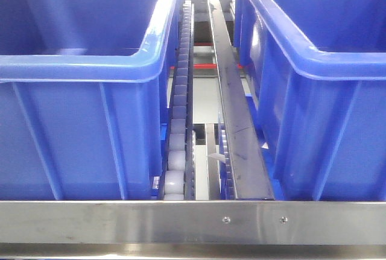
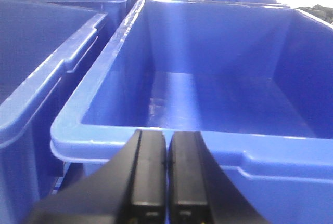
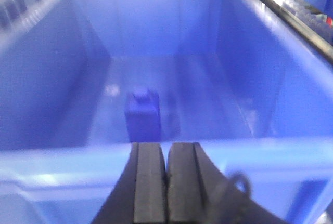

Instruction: Pick and sort blue part to right shelf

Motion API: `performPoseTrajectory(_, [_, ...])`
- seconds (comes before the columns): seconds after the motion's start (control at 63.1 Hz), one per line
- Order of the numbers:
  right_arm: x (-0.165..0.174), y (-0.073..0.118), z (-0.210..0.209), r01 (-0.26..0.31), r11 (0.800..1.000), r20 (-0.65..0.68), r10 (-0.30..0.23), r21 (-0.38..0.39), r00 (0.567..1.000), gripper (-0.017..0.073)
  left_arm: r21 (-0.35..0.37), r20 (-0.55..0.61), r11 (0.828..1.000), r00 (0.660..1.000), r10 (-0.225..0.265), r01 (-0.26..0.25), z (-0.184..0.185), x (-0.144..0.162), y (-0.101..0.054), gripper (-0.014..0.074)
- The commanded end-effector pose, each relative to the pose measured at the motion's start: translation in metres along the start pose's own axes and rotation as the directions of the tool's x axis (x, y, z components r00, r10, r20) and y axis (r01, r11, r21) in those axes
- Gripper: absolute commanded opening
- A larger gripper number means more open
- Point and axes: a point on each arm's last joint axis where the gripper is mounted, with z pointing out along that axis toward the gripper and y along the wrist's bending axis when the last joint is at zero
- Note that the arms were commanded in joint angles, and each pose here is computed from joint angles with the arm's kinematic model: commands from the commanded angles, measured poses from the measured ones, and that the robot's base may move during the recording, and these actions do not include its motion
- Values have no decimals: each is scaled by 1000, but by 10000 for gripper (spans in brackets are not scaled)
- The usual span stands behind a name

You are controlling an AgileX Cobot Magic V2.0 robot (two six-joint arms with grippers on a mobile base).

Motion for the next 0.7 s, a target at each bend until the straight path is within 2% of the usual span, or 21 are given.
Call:
performPoseTrajectory(0.0, [-11, 1, -2, 38, 999, 196, -34, -13, 980, 32, 12, 88, 1000, 996, -10, 9, -1, -1, 0, 125])
performPoseTrajectory(0.143, [-12, 2, -2, 80, 997, 199, -77, -8, 977, 32, 12, 86, 1000, 996, -10, 9, -1, -1, 0, 125])
performPoseTrajectory(0.681, [-12, 2, -2, 80, 997, 200, -77, -8, 977, 32, 12, 86, 1000, 996, -10, 9, -1, -1, 0, 125])
